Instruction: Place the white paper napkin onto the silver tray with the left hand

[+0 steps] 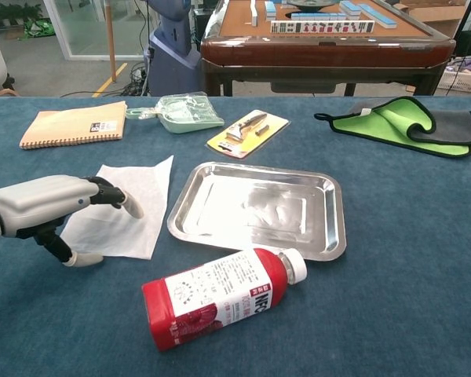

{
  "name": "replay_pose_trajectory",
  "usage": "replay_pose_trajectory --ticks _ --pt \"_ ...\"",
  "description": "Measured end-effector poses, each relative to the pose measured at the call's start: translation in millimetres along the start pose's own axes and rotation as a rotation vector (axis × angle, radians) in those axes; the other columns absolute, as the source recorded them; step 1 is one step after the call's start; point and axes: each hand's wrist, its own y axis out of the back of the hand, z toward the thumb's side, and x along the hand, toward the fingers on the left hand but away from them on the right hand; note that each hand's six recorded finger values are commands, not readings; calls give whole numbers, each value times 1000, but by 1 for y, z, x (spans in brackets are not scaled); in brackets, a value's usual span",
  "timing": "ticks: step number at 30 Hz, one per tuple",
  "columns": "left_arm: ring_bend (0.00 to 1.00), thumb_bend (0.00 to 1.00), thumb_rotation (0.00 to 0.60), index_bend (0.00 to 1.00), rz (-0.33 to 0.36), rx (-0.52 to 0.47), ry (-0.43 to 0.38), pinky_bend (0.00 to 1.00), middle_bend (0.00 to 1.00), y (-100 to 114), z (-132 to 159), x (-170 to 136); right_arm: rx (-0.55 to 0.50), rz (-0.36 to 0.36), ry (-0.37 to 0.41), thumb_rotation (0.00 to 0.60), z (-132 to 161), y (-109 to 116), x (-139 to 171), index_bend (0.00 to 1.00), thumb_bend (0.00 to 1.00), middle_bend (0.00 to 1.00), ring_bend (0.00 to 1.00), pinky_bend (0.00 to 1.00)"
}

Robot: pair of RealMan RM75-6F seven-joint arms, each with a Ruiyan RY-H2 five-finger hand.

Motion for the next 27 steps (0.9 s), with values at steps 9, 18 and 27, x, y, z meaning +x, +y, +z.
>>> replay_pose_trajectory --ticks 9,18,27 --pt "196 246 600 244 -11 1 22 69 200 -3 -4 4 -3 2 -9 600 -4 -1 1 203 51 258 139 143" --pt "197 246 600 265 4 -4 37 68 200 -1 -10 6 -4 8 -8 600 -3 -3 0 203 51 258 139 143" --pt "199 247 600 324 12 -9 53 68 200 -2 -18 8 -4 9 -13 600 -3 -3 0 203 51 258 140 143"
